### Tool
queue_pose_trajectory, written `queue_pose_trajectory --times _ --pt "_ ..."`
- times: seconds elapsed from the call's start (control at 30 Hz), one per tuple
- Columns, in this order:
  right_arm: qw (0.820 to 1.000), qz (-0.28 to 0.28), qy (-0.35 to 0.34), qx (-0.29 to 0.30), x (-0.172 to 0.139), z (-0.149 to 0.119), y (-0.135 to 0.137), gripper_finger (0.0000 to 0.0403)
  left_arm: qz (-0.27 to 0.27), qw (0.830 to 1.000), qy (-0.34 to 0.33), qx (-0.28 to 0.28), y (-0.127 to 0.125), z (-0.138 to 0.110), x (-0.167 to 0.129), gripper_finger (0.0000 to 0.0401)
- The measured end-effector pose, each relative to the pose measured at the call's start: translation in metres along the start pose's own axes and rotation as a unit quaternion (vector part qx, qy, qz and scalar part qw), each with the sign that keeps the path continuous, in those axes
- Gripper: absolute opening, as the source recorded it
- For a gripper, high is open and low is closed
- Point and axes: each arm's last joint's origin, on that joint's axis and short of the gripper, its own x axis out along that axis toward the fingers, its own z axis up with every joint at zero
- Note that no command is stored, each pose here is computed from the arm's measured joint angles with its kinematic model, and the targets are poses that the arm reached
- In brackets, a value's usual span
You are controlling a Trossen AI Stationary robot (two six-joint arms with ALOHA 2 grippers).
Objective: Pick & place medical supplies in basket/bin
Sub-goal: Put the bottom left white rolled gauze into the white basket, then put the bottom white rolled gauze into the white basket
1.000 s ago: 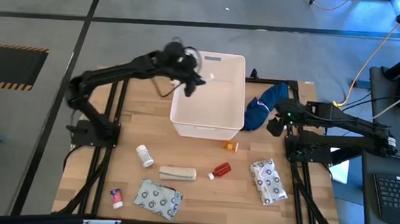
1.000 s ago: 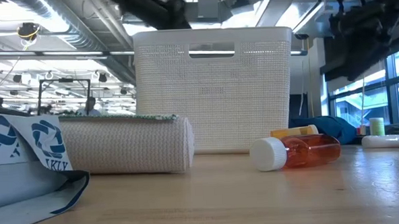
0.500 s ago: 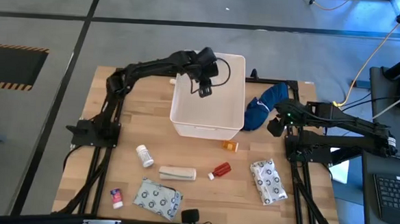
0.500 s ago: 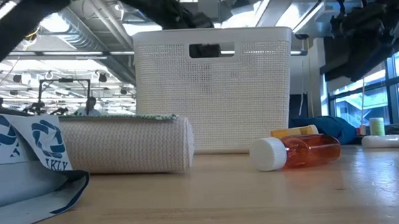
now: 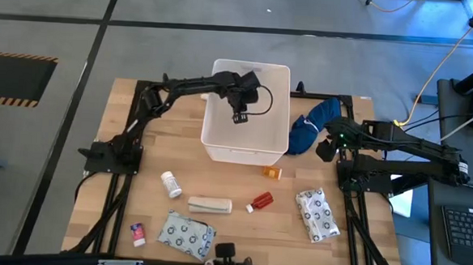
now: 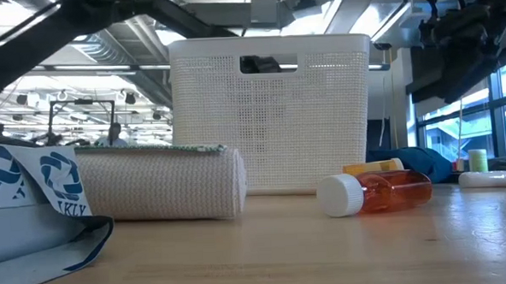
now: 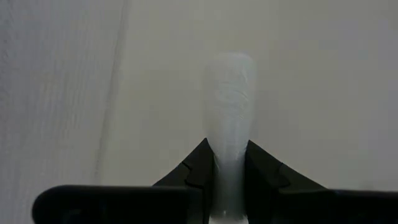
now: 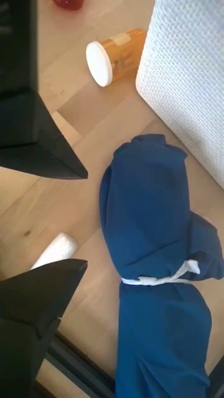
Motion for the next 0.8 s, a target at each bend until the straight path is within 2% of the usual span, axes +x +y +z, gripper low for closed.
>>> queue_pose_trajectory --times 0.13,0.3,0.53,0.67,0.8 --pt "1.0 0.0 0.0 0.006 0.0 0.0 0.0 0.022 0.041 0.999 0.032 0.002 0.001 -0.004 0.014 0.0054" --pt "1.0 0.0 0.0 0.011 0.0 0.0 0.0 0.022 0.066 0.997 0.035 0.001 0.003 -0.003 0.015 0.0061" --pt "1.0 0.014 0.011 0.01 0.001 0.0 0.001 0.022 0.08 0.996 0.043 0.022 0.003 -0.004 0.013 0.0123" --pt "0.999 0.024 0.042 -0.002 0.005 -0.001 0.003 0.022 0.081 0.996 0.041 0.022 0.004 -0.003 0.013 0.0159" --pt "0.996 -0.001 0.09 -0.002 0.012 -0.002 0.005 0.022 0.1 0.994 0.032 0.02 0.006 -0.001 -0.001 0.0177"
